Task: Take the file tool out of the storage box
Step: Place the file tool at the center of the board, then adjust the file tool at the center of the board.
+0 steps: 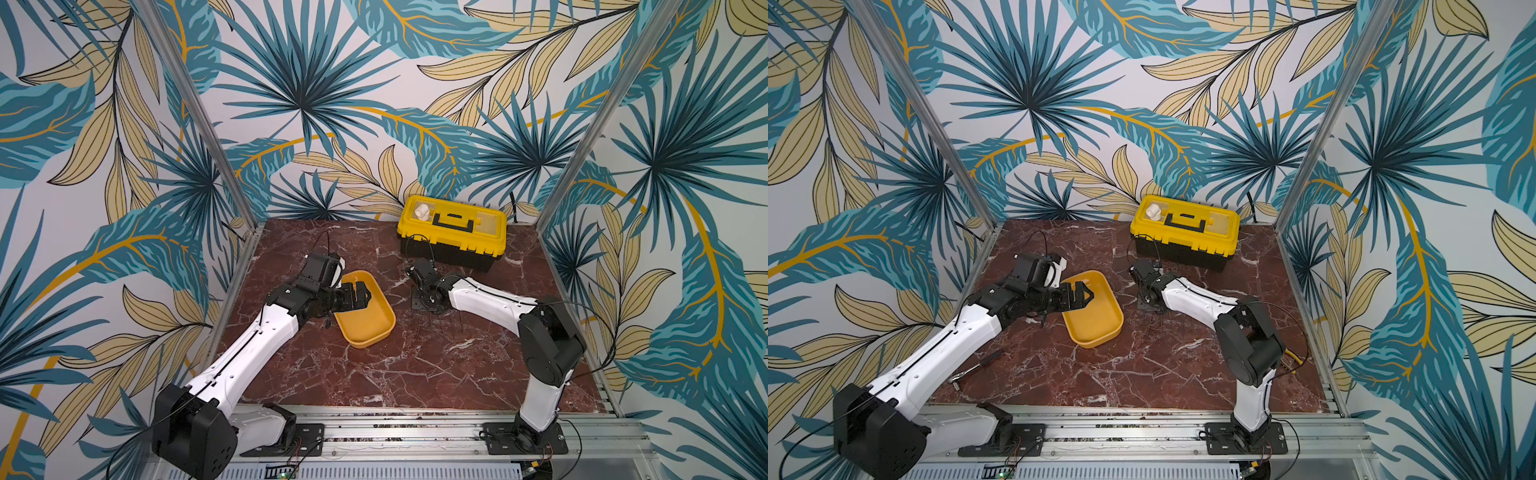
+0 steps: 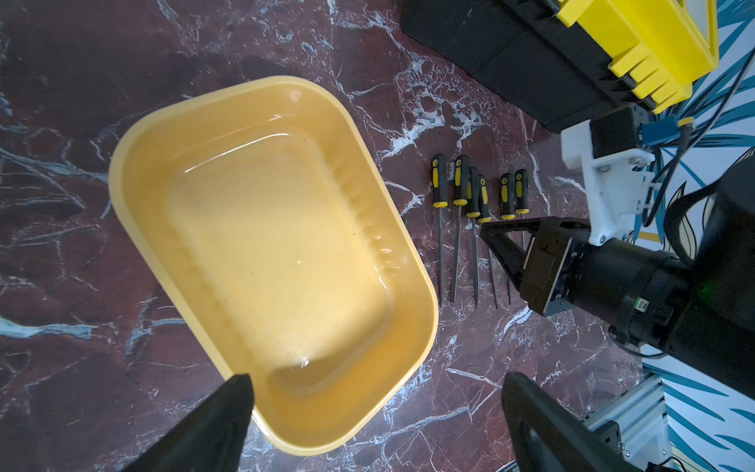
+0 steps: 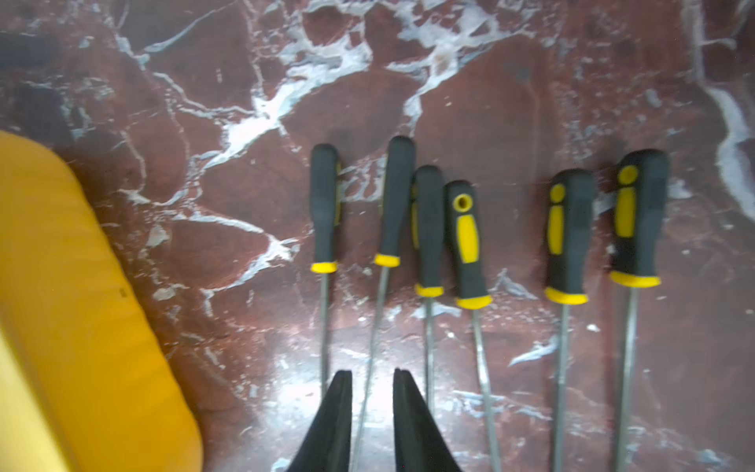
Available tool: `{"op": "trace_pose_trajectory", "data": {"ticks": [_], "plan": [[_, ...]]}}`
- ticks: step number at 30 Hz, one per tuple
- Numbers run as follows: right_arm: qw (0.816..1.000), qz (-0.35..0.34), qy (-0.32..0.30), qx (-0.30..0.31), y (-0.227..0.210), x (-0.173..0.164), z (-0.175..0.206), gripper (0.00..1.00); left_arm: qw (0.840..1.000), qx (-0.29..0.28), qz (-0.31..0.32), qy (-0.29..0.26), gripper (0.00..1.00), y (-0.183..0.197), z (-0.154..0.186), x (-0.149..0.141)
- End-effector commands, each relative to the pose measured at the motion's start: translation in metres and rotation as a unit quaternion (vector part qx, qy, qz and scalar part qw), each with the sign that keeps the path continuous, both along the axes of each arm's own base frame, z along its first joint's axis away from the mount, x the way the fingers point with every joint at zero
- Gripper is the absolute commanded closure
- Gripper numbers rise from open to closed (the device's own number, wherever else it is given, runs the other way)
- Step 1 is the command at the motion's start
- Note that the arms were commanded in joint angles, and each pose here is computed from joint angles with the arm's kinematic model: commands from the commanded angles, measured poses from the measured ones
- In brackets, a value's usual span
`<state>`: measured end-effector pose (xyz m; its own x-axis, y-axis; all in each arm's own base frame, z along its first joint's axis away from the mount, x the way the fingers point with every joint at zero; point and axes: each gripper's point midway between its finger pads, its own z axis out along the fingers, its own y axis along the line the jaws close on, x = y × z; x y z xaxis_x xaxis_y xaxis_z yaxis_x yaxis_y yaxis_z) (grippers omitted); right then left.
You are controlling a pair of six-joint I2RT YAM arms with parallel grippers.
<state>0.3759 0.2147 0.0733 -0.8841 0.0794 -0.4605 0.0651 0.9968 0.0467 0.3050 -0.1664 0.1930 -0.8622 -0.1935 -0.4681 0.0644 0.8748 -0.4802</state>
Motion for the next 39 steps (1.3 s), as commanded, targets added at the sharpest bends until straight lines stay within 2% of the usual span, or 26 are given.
{"op": "trace_pose_trajectory", "data": {"ticks": [1,13,39], "plan": [[0.999,0.011,0.021,-0.035,-0.022,-0.009,-0.007,0.77,1.0,0.002,0.0,-0.001,0.0,0.003,-0.002,-0.003],[0.997,0.008,0.058,-0.057,-0.052,-0.012,-0.031,0.77,1.0,-0.003,0.001,0.003,0.0,0.0,-0.005,-0.002],[0.994,0.011,0.091,-0.05,-0.052,-0.016,-0.065,0.81,1.0,0.003,0.005,0.008,0.0,0.003,-0.008,-0.003]]}}
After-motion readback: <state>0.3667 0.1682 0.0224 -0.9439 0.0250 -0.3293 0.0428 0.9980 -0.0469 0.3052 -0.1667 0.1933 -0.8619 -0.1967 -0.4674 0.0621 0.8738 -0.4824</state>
